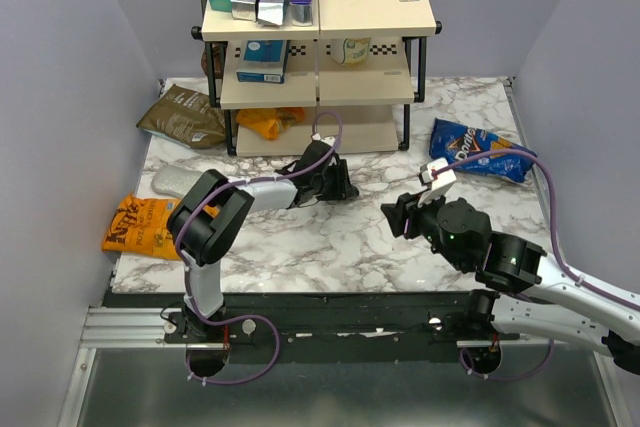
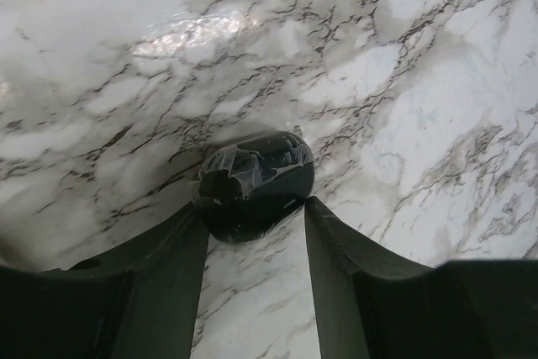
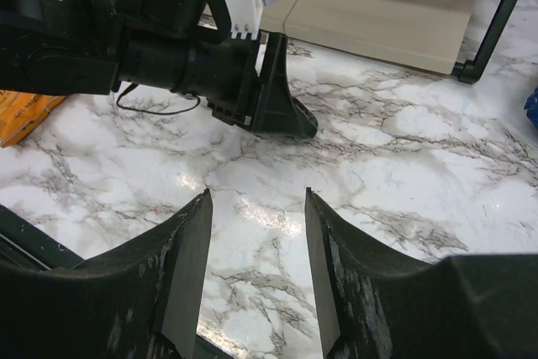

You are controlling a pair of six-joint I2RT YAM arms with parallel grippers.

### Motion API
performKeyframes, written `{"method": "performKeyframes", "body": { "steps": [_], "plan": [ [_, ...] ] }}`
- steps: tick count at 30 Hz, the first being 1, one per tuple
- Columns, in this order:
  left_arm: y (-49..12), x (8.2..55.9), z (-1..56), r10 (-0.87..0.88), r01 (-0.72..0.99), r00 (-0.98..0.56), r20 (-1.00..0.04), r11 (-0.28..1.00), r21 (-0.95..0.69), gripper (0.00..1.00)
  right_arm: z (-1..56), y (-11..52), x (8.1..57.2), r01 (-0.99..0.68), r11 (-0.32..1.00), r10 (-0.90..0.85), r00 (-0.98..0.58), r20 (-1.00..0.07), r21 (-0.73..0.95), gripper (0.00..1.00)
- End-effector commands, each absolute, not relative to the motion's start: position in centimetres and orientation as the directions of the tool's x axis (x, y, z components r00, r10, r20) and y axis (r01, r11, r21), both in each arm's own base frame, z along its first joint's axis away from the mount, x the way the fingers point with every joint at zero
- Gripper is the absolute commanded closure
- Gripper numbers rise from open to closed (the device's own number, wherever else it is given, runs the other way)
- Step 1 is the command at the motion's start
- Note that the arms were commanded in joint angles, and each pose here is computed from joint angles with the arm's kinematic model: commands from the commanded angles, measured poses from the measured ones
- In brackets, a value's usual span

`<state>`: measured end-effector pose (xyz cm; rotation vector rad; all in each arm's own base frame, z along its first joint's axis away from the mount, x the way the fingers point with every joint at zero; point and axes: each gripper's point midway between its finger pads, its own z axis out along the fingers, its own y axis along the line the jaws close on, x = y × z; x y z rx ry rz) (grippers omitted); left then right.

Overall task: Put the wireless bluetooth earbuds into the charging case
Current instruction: Place the charging case at the center of the board.

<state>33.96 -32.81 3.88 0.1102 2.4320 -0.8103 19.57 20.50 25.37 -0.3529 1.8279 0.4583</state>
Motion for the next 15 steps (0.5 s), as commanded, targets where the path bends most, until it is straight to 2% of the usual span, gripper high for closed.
{"method": "performKeyframes", "body": {
  "steps": [1,10,11,12,13,15],
  "plan": [
    [-29.8,33.3,4.4,-0.074,0.227,-0.832,-0.55,0.859,-0.46,0.43,25.2,20.2,19.7,-0.441,0.886,0.01,-0.297,-0.955,0.146,0.43],
    [-26.6,33.0,10.5,-0.082,0.237,-0.757,-0.648,0.89,-0.389,0.41,25.7,20.1,19.7,-0.444,0.885,0.012,-0.286,-0.958,0.144,0.43],
    [-26.2,33.4,11.3,-0.089,0.227,-0.741,-0.666,0.9,-0.373,0.25,25.8,20.2,19.7,-0.445,0.884,0.012,-0.285,-0.959,0.143,0.43],
    [-26.0,33.4,11.7,-0.079,0.235,-0.736,-0.672,0.902,-0.363,0.17,25.9,20.2,19.7,-0.447,0.883,0.012,-0.284,-0.959,0.143,0.43],
    [-25.7,33.1,12.7,-0.08,0.239,-0.728,-0.681,0.901,-0.361,0.05,26.0,20.2,19.7,-0.449,0.882,0.013,-0.282,-0.959,0.144,0.43],
    [-24.5,32.8,13.5,-0.084,0.224,-0.7,-0.71,0.917,-0.33,0.01,26.2,20.1,19.7,-0.45,0.882,0.012,-0.276,-0.961,0.14,0.43]
  ]
}}
